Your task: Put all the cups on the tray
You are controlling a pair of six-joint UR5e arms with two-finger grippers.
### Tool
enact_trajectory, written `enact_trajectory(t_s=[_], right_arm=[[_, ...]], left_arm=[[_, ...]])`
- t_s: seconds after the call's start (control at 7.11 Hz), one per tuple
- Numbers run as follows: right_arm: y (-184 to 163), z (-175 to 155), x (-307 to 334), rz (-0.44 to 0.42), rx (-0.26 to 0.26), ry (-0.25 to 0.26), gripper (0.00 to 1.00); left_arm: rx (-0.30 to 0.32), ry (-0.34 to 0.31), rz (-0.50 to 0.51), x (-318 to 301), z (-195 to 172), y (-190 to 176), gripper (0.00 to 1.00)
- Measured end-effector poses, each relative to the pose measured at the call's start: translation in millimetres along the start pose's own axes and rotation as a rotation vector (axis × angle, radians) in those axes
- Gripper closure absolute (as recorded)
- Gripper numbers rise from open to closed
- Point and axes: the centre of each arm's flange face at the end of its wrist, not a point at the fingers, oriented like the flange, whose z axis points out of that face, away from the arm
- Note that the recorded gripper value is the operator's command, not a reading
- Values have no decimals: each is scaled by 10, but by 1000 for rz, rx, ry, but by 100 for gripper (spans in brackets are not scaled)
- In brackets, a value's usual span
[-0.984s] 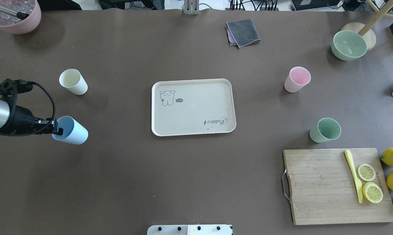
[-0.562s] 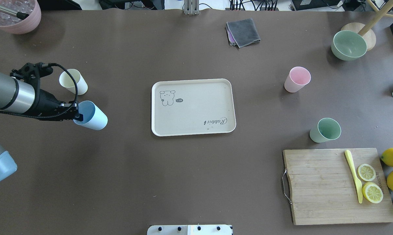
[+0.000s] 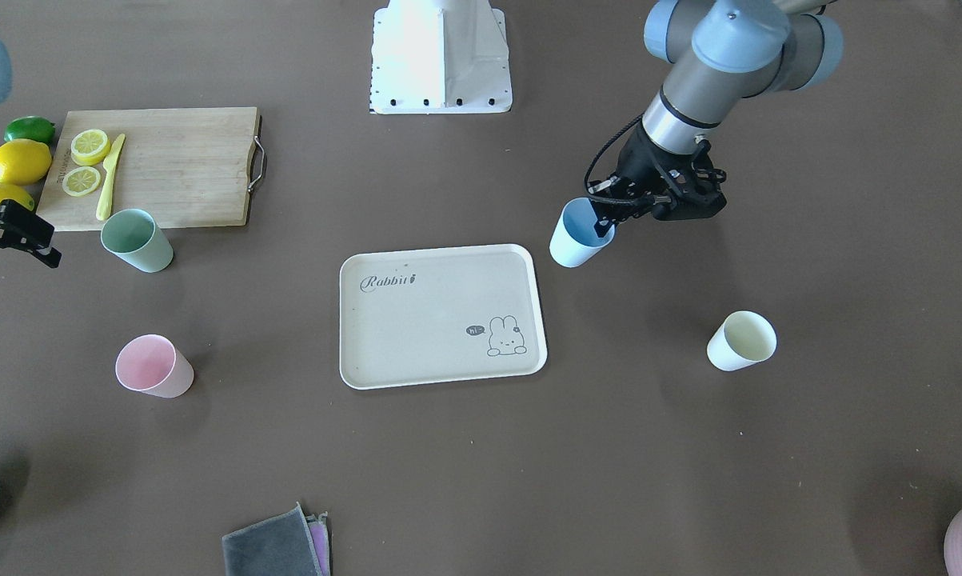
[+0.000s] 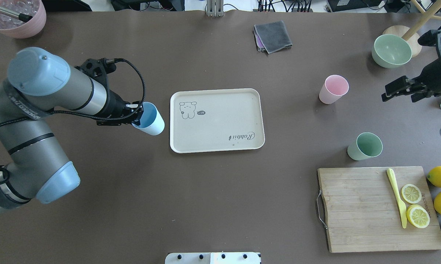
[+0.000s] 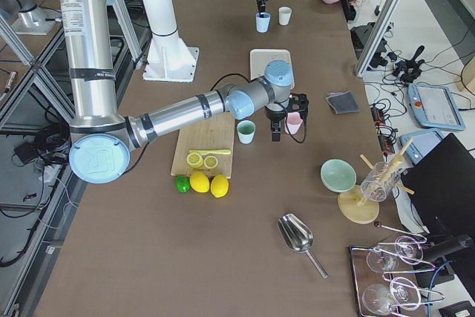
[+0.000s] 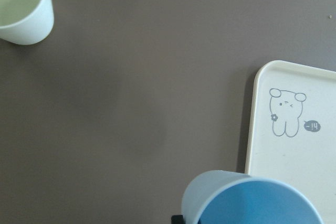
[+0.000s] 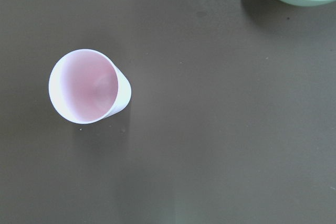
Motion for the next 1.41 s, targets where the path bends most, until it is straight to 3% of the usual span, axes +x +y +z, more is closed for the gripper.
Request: enact_trajectory(t_s=[0.56,1.41], right_arm=[[402,351,139,-35,-32,-1,0],[665,607,-5,-57,-76,9,0]], left_arm=[[16,-19,-15,572,198,167,100],[33,-32,4,756,399,317,100]])
